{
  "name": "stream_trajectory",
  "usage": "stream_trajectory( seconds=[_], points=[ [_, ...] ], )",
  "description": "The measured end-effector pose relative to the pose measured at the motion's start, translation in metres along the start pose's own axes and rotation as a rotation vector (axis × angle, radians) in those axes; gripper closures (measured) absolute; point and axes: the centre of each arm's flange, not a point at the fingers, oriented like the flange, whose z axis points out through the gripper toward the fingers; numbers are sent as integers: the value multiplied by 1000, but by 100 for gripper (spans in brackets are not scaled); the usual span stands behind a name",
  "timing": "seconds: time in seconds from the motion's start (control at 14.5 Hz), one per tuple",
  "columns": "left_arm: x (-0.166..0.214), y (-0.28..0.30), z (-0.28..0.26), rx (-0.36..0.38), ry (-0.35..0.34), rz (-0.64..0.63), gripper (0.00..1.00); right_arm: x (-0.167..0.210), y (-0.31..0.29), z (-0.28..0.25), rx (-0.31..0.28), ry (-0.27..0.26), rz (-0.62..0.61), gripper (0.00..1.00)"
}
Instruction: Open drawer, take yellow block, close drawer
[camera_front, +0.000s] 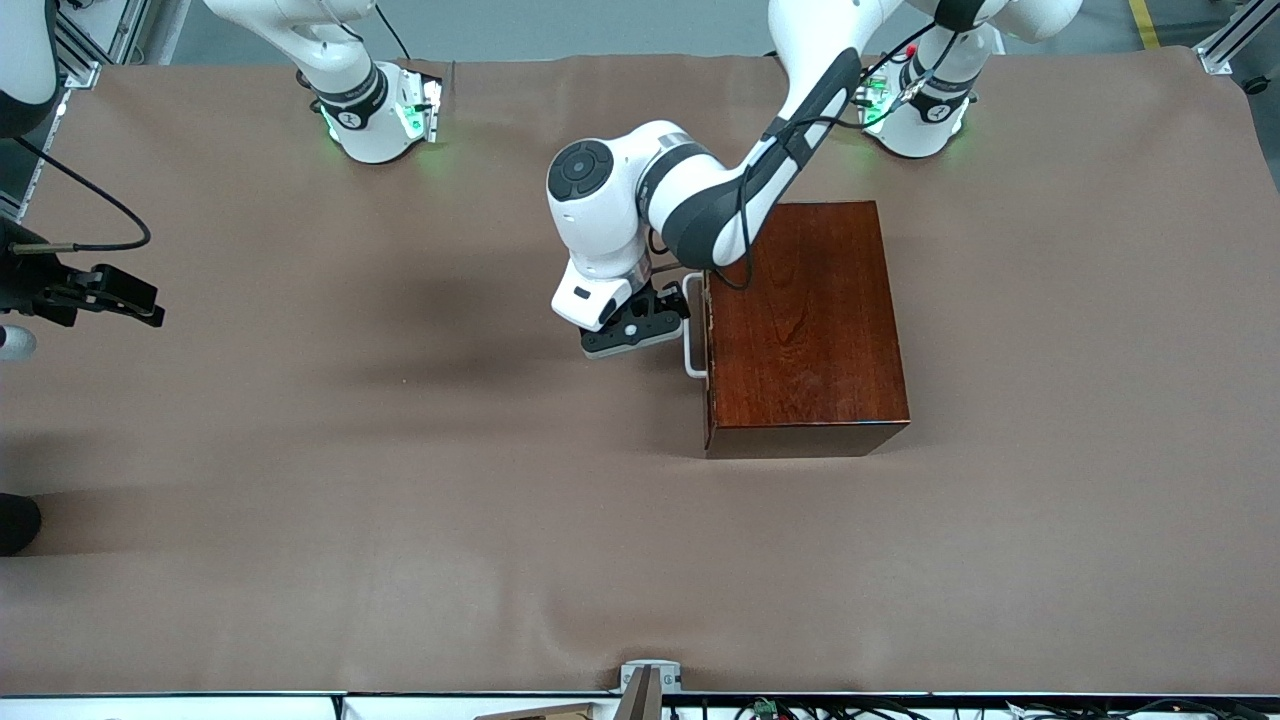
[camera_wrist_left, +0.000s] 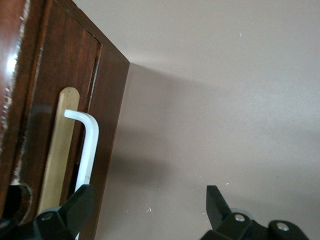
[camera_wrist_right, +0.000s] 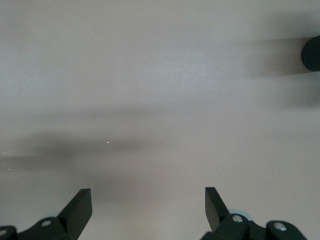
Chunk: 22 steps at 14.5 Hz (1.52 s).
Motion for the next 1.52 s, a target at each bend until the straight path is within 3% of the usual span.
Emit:
stream_trajectory(
  seconds=[0.28,0.69,1.52],
  points=[
    [4,-9,10,57,-24,104,0,0,0,0,0,0,0,0],
    [-1,-13,24,105,-58,127,0,0,0,0,0,0,0,0],
    [-8,-12,42,87,-157,90,0,0,0,0,0,0,0,0]
  ],
)
